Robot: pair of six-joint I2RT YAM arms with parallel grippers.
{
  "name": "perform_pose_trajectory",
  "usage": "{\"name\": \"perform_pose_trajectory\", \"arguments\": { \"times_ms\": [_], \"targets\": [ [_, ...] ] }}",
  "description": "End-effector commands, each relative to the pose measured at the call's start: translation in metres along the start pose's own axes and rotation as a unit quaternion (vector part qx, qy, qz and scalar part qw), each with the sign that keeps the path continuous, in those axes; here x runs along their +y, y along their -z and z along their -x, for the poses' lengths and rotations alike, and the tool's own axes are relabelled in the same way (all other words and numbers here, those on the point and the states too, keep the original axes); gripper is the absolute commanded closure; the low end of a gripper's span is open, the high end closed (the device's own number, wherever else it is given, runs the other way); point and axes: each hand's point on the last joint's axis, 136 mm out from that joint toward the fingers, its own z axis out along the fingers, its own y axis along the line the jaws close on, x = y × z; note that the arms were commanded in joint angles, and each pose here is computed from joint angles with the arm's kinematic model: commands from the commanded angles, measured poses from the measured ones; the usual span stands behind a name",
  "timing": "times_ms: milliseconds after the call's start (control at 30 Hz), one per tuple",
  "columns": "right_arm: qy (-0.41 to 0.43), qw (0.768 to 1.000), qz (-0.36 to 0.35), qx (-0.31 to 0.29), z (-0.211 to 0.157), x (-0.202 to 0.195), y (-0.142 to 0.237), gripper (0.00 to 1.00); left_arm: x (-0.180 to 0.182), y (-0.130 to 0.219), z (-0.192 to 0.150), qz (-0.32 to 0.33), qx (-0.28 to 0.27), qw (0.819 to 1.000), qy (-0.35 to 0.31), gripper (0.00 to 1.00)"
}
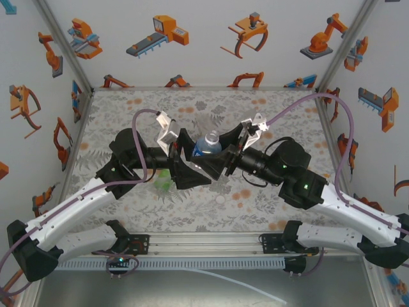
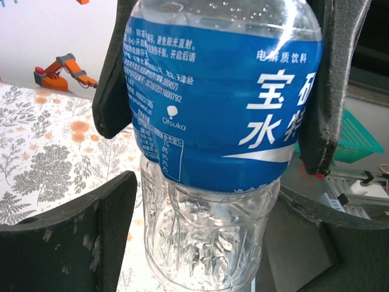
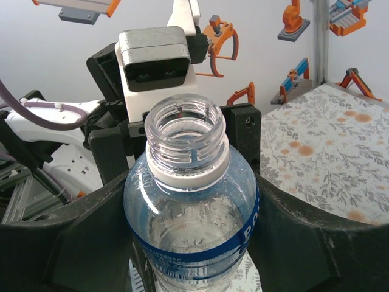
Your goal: Screw on the bottle caps
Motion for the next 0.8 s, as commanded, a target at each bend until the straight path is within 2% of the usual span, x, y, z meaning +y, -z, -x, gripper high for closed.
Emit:
{"name": "perform_pose_trajectory", "arguments": {
  "times_ms": [0, 133, 300, 467, 600, 767],
  "targets": [
    [0.009, 0.999, 0.037, -0.039, 0.0257, 0.018, 0.0076, 0.69, -0.0166, 0.0035, 0.0231, -0.014, -0.024, 0.999, -0.025, 0.28],
    [0.011, 0.998, 0.046, -0.038, 0.025, 0.0206, 0.0078, 0.7, -0.0164, 0.0035, 0.0212, -0.014, -0.019, 1.0, -0.019, 0.31],
    [0.012, 0.998, 0.042, -0.037, 0.0228, 0.0187, 0.0072, 0.71, -0.0178, 0.0021, 0.0249, -0.02, -0.023, 0.999, -0.015, 0.26],
    [0.014, 0.999, 0.034, -0.038, 0.0227, 0.0158, 0.007, 0.72, -0.0208, -0.001, 0.0265, -0.034, -0.018, 0.999, -0.01, 0.26],
    [0.013, 0.999, 0.029, -0.04, 0.0235, 0.0142, 0.0079, 0.72, -0.021, -0.003, 0.0247, -0.038, -0.015, 0.999, -0.008, 0.29],
    [0.013, 0.999, 0.027, -0.04, 0.0238, 0.0138, 0.0082, 0.72, -0.02, -0.006, 0.0216, -0.042, -0.008, 0.999, -0.002, 0.38]
  ]
}}
